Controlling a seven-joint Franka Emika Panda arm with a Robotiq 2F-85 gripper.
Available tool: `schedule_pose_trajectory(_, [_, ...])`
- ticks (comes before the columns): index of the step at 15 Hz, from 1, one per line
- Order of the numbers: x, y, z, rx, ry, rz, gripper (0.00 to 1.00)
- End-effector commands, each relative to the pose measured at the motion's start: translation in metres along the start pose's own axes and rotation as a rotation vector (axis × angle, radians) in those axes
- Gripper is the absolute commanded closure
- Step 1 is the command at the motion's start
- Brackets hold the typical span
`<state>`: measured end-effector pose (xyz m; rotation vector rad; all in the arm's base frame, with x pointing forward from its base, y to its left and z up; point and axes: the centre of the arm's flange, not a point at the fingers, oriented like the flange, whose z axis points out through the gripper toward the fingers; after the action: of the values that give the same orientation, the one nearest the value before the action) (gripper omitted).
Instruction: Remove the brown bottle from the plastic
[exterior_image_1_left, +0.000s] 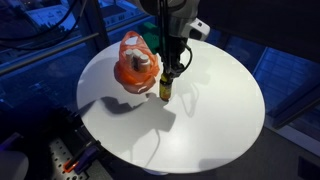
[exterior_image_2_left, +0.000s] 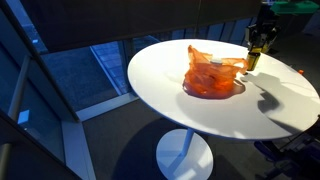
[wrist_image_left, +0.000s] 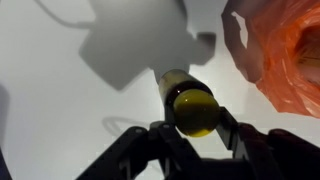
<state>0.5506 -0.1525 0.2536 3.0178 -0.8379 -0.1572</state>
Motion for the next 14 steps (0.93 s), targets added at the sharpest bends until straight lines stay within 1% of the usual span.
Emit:
schedule_pose_trajectory(1, [0.003,0.004,0.006,0.040,-0.023,-0.017,0.80])
schedule_pose_trajectory(6, [-0.001,0.002,0.012,0.062,-0.030,-0.036,0.80])
schedule_pose_trajectory(14, [-0.004,-0.003,0.017,0.056,-0.021,-0.060,0.80])
